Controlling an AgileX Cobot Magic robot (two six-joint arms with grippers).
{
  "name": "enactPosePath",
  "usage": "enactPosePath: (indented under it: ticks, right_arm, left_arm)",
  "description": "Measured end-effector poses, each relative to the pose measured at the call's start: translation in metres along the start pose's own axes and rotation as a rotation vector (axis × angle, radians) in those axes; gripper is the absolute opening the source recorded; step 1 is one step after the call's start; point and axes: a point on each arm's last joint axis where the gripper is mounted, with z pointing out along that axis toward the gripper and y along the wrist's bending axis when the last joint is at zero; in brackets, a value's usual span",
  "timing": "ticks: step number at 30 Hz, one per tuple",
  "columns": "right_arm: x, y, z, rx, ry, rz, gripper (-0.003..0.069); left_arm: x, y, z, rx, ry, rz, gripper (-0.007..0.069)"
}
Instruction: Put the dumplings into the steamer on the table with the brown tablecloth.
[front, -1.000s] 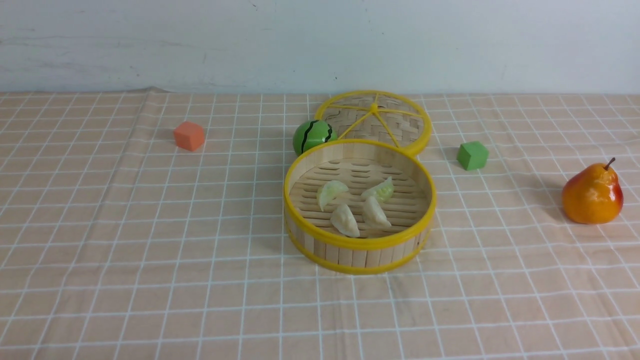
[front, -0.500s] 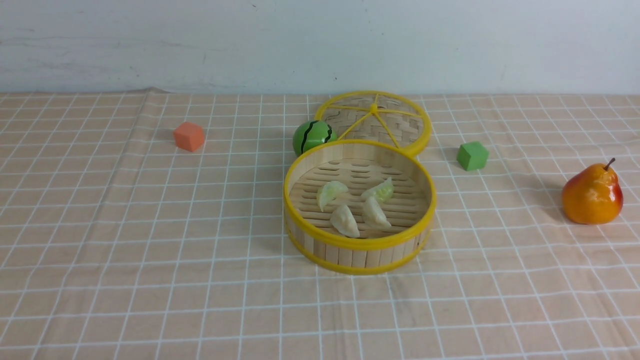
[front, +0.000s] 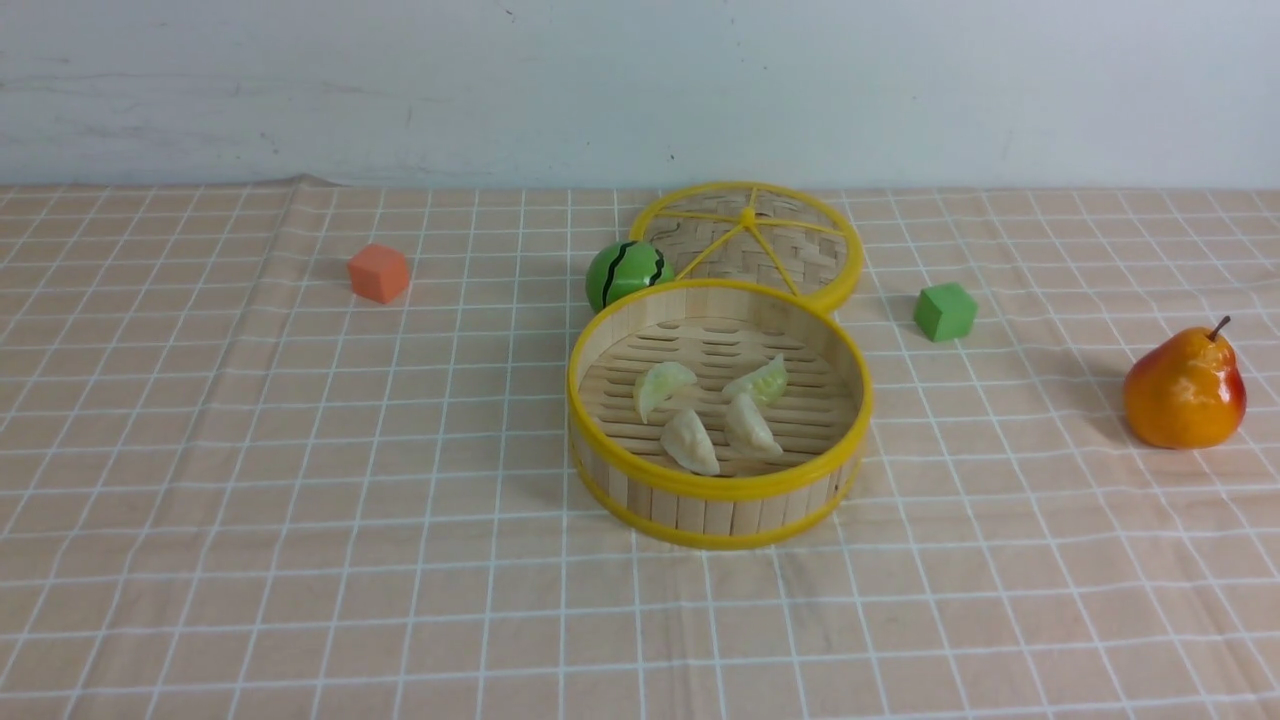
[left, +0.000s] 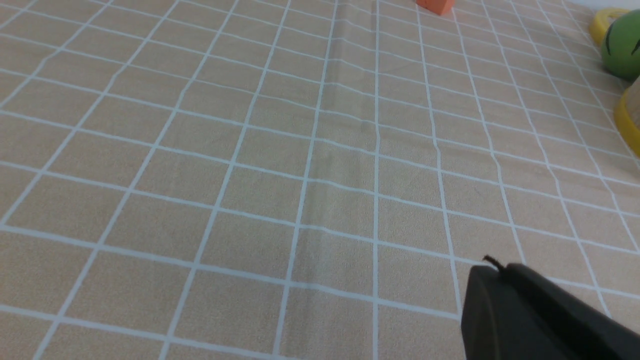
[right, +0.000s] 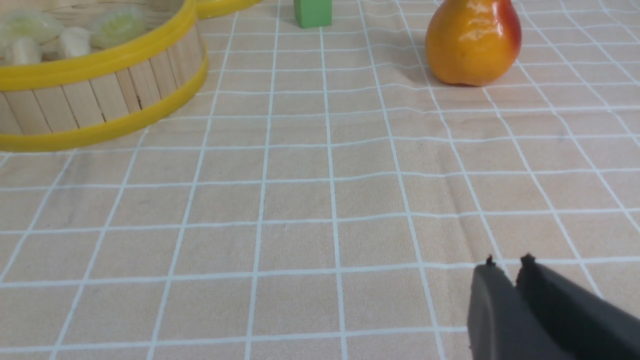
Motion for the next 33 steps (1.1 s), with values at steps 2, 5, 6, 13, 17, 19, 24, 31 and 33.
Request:
enactPosePath:
  ticks: [2, 5, 6, 13, 17, 19, 24, 31, 33]
  right_arm:
    - [0.0, 0.0, 0.0, 0.0, 0.0, 0.0, 0.0076]
    - [0.0, 0.0, 0.0, 0.0, 0.0, 0.0, 0.0081]
    - [0.0, 0.0, 0.0, 0.0, 0.0, 0.0, 0.0083]
    - [0.0, 0.0, 0.0, 0.0, 0.0, 0.0, 0.0086]
    - [0.0, 0.0, 0.0, 0.0, 0.0, 0.0, 0.0092]
    - [0.0, 0.0, 0.0, 0.0, 0.0, 0.0, 0.0094]
    - [0.0, 0.0, 0.0, 0.0, 0.0, 0.0, 0.0095]
    - [0.0, 0.0, 0.0, 0.0, 0.0, 0.0, 0.0102]
    - [0.0, 0.0, 0.0, 0.0, 0.0, 0.0, 0.0106]
  left_arm:
    - [0.0, 0.0, 0.0, 0.0, 0.0, 0.001, -0.0014]
    - [0.0, 0.0, 0.0, 0.0, 0.0, 0.001, -0.0014]
    - [0.0, 0.0, 0.0, 0.0, 0.0, 0.001, -0.0014]
    - [0.0, 0.0, 0.0, 0.0, 0.0, 0.001, -0.0014]
    - [0.0, 0.0, 0.0, 0.0, 0.0, 0.002, -0.0013]
    - [0.0, 0.0, 0.0, 0.0, 0.0, 0.003, -0.0013]
    - [0.0, 0.0, 0.0, 0.0, 0.0, 0.003, -0.0012]
    - [0.0, 0.0, 0.0, 0.0, 0.0, 0.003, -0.0012]
    - [0.0, 0.0, 0.0, 0.0, 0.0, 0.002, -0.0012]
